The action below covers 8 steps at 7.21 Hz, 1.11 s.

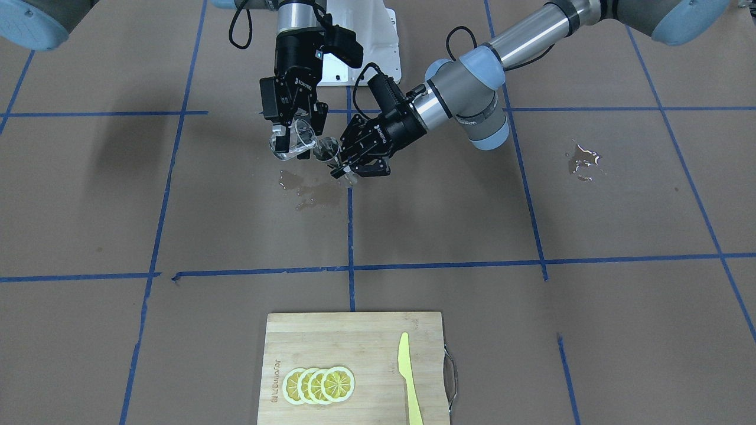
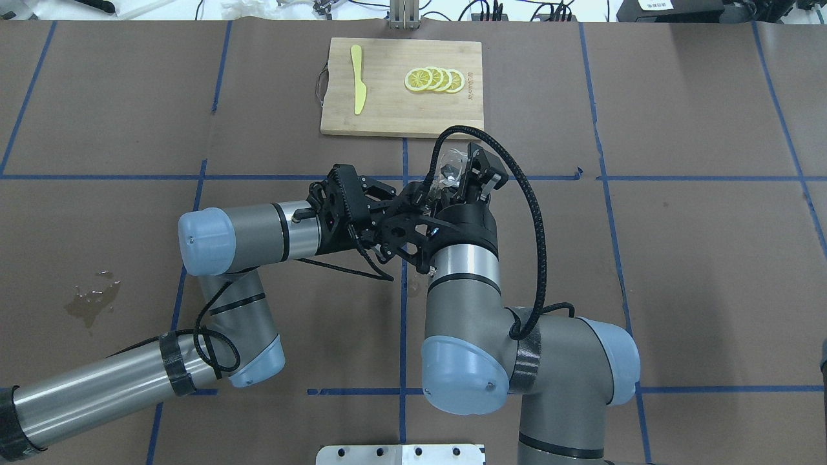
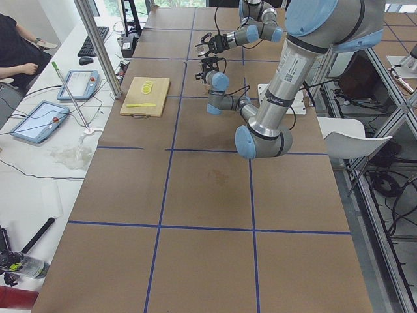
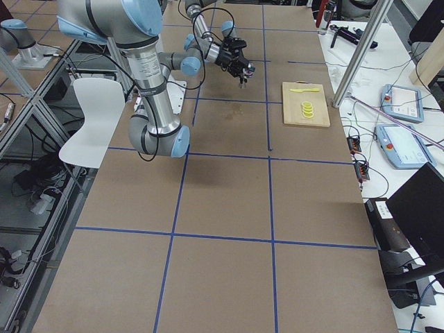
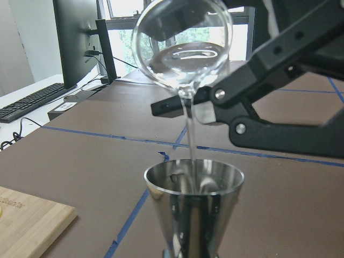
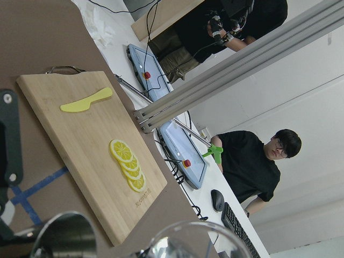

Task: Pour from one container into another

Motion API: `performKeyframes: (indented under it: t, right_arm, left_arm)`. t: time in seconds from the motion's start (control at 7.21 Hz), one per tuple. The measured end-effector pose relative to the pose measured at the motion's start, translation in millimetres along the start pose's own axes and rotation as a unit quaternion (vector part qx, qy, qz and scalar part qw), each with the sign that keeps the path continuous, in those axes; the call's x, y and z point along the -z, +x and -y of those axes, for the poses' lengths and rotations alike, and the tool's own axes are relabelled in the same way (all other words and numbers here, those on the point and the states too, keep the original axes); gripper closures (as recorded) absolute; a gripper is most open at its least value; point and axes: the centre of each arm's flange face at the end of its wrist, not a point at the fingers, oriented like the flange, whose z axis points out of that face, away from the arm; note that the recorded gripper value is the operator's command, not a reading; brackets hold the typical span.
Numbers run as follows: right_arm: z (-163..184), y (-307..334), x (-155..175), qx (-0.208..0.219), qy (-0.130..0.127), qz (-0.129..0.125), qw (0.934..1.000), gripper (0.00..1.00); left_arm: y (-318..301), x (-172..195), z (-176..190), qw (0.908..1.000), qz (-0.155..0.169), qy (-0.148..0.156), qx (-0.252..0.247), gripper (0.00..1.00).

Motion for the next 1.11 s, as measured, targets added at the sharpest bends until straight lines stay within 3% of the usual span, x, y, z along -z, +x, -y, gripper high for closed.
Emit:
performKeyframes:
  t: [1.11]
  right_arm:
    - [0.3,-0.7,0.3,0.018,0.000,-0.002,0.9998,1.00]
  left_arm:
    - [-0.4,-0.1,0.8,1.0000,0.000,0.001,0.000,1.00]
